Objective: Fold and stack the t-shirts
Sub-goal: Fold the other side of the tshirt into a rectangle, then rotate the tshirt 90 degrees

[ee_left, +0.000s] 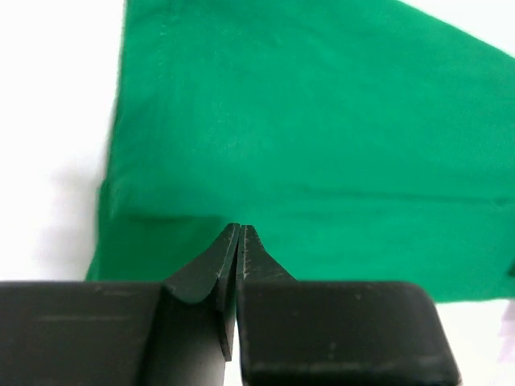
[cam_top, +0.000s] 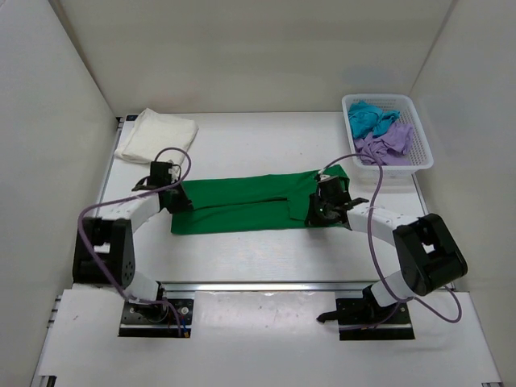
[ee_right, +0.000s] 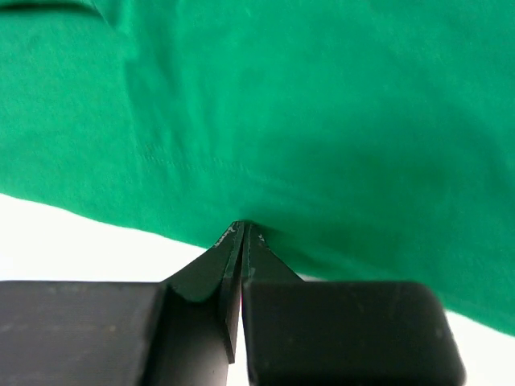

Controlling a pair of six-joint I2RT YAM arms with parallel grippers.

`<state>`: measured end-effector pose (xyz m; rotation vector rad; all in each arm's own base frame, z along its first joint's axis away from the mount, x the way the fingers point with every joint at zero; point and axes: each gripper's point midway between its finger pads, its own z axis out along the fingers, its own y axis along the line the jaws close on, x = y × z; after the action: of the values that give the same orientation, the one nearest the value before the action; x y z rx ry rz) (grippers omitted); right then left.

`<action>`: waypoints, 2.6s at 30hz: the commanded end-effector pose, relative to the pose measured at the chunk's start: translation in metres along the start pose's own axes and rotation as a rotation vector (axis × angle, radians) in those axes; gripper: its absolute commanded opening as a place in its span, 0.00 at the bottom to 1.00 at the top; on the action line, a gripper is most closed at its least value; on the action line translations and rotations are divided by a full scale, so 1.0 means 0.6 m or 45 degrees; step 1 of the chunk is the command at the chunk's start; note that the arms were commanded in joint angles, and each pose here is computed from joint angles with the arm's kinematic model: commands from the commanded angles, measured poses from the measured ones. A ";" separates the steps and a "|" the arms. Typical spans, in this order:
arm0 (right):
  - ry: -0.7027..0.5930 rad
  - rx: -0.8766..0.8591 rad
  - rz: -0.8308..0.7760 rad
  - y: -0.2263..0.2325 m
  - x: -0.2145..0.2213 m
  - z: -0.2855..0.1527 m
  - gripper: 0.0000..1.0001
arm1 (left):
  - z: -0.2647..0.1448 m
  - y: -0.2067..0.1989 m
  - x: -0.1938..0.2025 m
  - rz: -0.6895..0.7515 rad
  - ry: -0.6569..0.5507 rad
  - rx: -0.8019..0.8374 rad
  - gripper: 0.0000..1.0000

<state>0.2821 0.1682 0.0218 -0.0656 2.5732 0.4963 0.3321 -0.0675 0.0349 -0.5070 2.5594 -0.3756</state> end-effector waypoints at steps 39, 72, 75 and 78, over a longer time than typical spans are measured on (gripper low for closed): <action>-0.362 0.148 0.361 -0.101 -0.113 -0.006 0.10 | 0.050 -0.030 -0.086 -0.278 -0.182 0.132 0.04; -0.447 0.119 0.408 -0.143 -0.152 -0.040 0.31 | 0.022 -0.075 -0.118 -0.183 -0.260 0.204 0.06; -0.451 0.143 0.412 -0.154 -0.154 -0.038 0.31 | 0.036 -0.070 -0.126 -0.183 -0.261 0.183 0.06; -0.474 0.187 0.417 -0.166 -0.157 -0.045 0.31 | 0.037 -0.074 -0.132 -0.180 -0.276 0.184 0.06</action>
<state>0.3473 0.0692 0.0383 0.4907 2.3376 0.4185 0.3924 -0.0742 0.0264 -0.6921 2.3901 -0.4715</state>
